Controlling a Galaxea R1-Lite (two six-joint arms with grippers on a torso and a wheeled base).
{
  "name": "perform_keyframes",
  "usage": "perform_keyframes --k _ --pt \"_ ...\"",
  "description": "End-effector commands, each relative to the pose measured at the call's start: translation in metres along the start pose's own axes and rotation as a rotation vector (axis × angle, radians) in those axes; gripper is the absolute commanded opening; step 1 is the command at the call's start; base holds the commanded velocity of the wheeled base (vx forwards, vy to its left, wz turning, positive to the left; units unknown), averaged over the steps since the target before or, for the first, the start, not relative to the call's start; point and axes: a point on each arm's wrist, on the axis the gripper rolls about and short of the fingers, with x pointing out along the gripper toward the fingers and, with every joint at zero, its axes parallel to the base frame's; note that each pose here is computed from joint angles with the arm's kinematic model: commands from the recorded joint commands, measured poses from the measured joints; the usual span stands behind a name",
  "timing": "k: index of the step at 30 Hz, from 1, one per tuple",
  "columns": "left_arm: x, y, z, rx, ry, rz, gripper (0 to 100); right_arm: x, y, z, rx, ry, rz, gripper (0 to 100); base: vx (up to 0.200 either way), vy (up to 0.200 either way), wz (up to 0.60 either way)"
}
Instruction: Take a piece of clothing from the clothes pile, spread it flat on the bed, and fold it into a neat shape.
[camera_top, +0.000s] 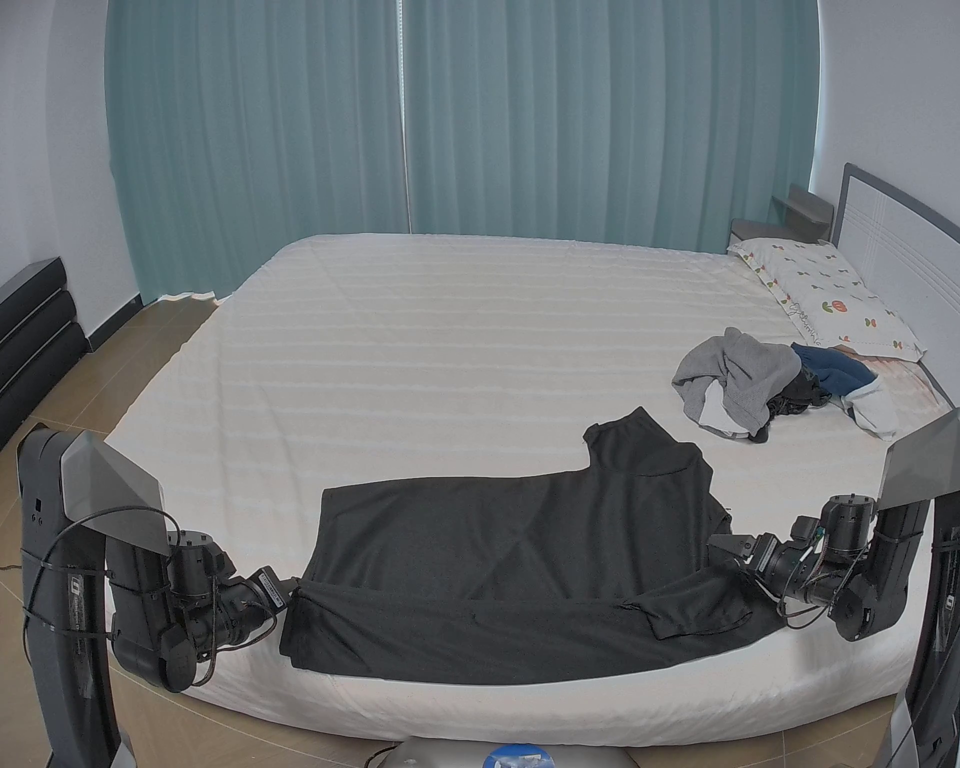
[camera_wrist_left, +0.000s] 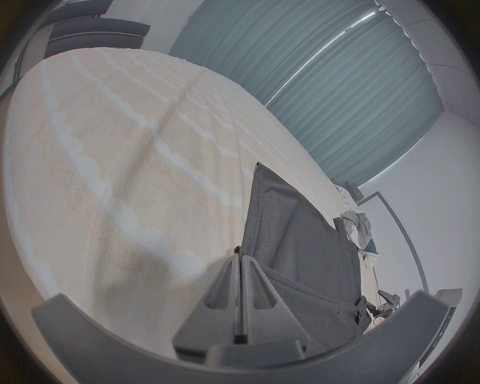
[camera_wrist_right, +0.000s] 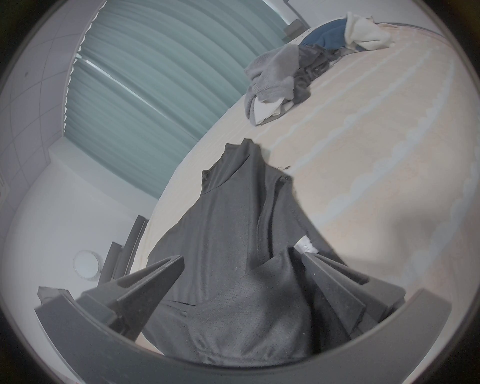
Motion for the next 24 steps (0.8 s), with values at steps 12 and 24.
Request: perform_keyframes --k 12,24 --pt "0.000 0.000 0.000 0.002 -0.007 -0.005 0 0.019 -0.015 -0.015 -0.042 0.003 -0.002 100 0.000 0.000 0.00" --pt "0.000 -0.001 0.000 0.006 -0.007 -0.007 0 0.014 -0.016 -0.013 -0.059 -0.031 -0.057 0 0.000 0.000 0.00"
